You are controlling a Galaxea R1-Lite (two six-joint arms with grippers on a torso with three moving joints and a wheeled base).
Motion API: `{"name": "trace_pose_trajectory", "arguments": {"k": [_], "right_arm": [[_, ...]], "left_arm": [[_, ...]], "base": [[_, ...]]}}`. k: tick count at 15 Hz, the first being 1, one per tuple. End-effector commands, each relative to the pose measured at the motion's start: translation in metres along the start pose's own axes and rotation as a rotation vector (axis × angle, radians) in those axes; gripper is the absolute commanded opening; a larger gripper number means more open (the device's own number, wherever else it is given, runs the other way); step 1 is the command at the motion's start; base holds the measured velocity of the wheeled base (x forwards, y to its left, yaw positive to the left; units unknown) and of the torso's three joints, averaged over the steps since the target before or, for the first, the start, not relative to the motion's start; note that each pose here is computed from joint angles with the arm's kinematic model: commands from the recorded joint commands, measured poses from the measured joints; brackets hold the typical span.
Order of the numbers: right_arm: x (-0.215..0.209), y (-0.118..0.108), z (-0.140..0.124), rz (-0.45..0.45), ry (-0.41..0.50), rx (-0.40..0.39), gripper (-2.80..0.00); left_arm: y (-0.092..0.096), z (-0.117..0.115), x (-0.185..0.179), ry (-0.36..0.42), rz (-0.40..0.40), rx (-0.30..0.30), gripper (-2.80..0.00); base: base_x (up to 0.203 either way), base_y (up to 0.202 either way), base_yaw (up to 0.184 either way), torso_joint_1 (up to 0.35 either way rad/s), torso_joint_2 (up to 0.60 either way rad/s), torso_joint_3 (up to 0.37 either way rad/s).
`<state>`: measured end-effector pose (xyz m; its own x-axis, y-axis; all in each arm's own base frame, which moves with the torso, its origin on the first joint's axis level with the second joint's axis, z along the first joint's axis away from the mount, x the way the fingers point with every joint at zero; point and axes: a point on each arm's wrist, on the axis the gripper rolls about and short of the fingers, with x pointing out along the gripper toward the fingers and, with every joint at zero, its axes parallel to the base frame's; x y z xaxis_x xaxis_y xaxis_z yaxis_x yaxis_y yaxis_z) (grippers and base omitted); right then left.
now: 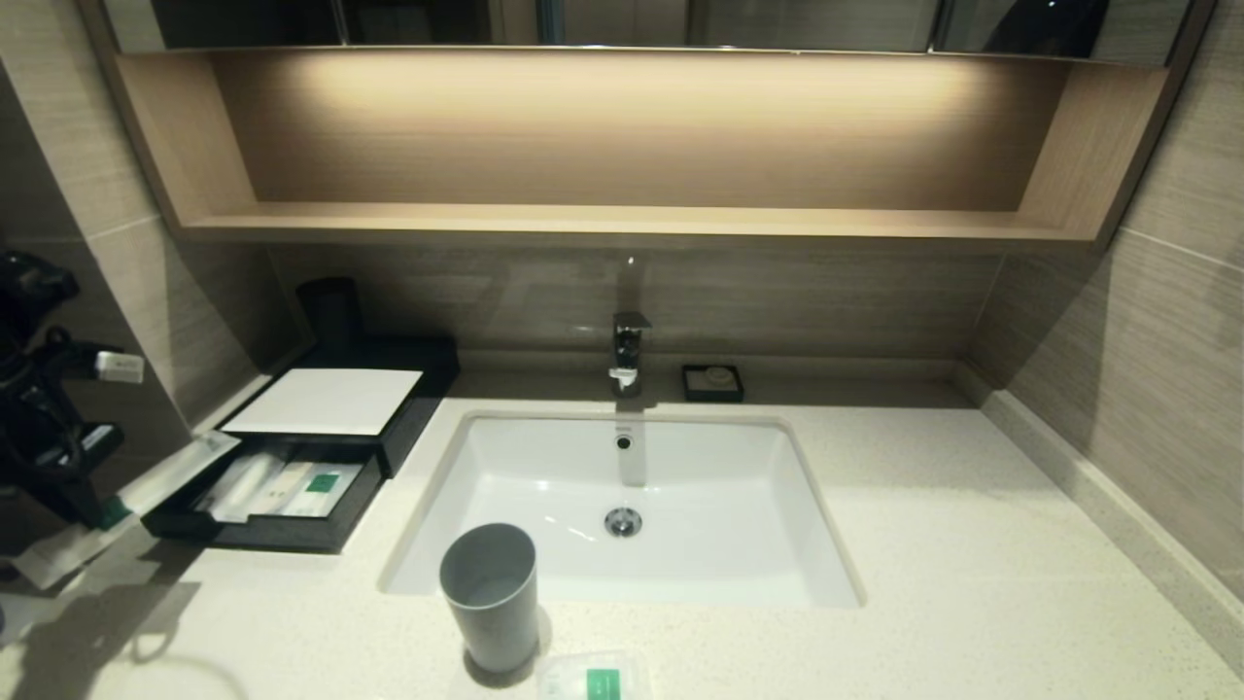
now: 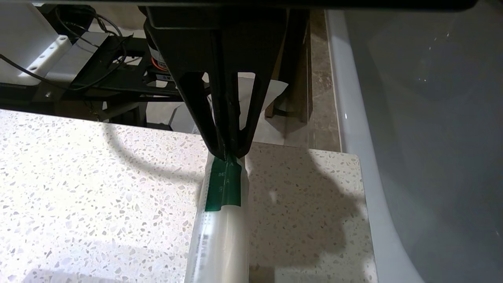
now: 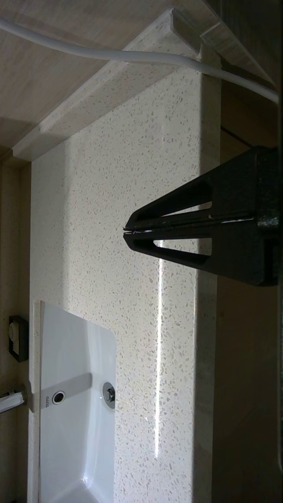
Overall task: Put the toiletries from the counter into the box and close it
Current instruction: Place the bathroom toiletry into the drawer
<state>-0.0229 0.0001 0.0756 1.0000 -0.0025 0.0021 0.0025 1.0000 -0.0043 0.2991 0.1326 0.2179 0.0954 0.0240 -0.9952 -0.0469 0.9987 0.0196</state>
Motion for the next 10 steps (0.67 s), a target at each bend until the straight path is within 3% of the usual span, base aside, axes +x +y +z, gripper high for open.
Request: {"name": "trace_pose_trajectory", "arguments": {"k": [1, 6, 10], "right_arm": [[0.0, 0.0, 0.0, 0.001, 0.002, 0.0, -2.8], [0.0, 0.0, 0.0, 0.001, 0.002, 0.0, -2.8], [0.0, 0.0, 0.0, 0.001, 0.002, 0.0, -2.8]], "left_arm": [[0.002, 0.005, 0.008, 0.035, -0.014, 0.001, -2.8], [-0.008, 0.0, 0.007, 0.103, -0.041, 0.018, -2.8], [-0.01, 0.005, 0.013, 0.108, -0.048, 0.024, -2.8]], "base": [[0.0, 0.0, 0.0, 0.0, 0.0, 0.0], [0.0, 0.0, 0.0, 0.0, 0.0, 0.0], [0.0, 0.0, 0.0, 0.0, 0.0, 0.0]]}}
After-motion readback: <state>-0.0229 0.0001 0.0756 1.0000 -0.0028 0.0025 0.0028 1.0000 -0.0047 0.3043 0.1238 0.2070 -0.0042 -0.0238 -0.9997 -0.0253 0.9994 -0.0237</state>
